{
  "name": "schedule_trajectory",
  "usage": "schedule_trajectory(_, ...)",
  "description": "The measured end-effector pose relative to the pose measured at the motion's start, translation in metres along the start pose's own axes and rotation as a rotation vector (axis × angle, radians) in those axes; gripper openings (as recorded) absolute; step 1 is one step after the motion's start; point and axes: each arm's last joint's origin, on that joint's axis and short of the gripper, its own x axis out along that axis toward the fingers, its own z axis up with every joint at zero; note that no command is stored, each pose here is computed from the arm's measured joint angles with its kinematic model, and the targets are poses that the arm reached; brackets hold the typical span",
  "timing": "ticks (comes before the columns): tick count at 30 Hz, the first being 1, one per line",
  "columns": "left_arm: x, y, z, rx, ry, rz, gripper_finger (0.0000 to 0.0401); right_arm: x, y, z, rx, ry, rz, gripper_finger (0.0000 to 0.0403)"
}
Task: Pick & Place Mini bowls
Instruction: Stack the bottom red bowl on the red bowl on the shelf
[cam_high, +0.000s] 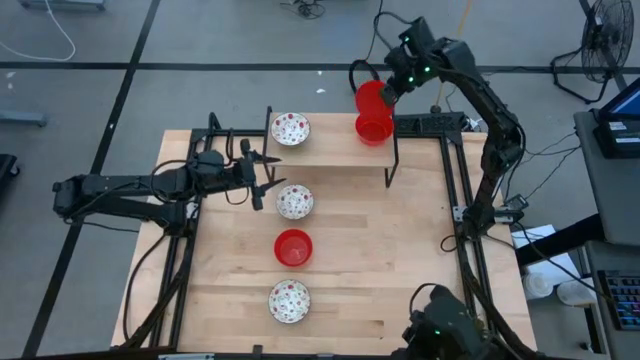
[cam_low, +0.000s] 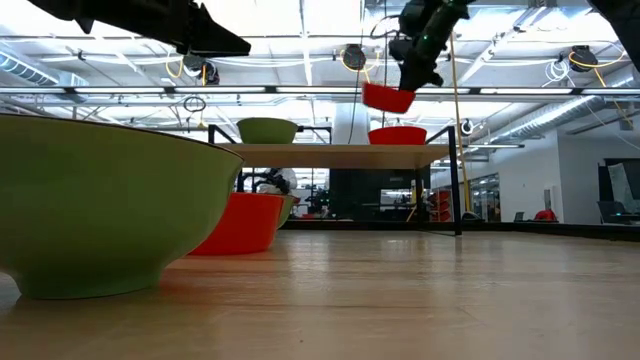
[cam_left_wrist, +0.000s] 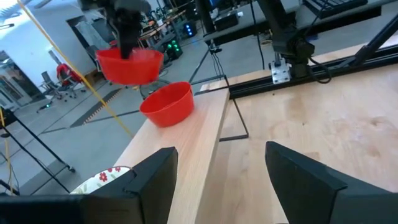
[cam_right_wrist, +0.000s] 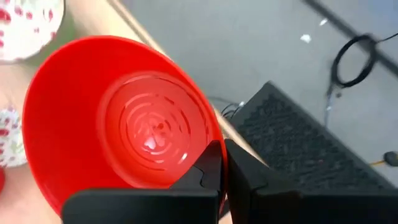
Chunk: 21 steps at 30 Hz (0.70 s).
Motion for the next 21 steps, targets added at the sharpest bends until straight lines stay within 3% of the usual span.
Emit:
schedule_trajectory(9,0.000,0.000,0.000,0.000,0.003,-0.001,0.0246,0.031,0.001,-0.017,0.040,0.125,0.019,0.0000)
schedule_trajectory(21,0.000,0.000,0.000,0.000,0.003,0.000,0.0246,0.033,0.001,-0.022,0.049,0.171,0.025,0.0000)
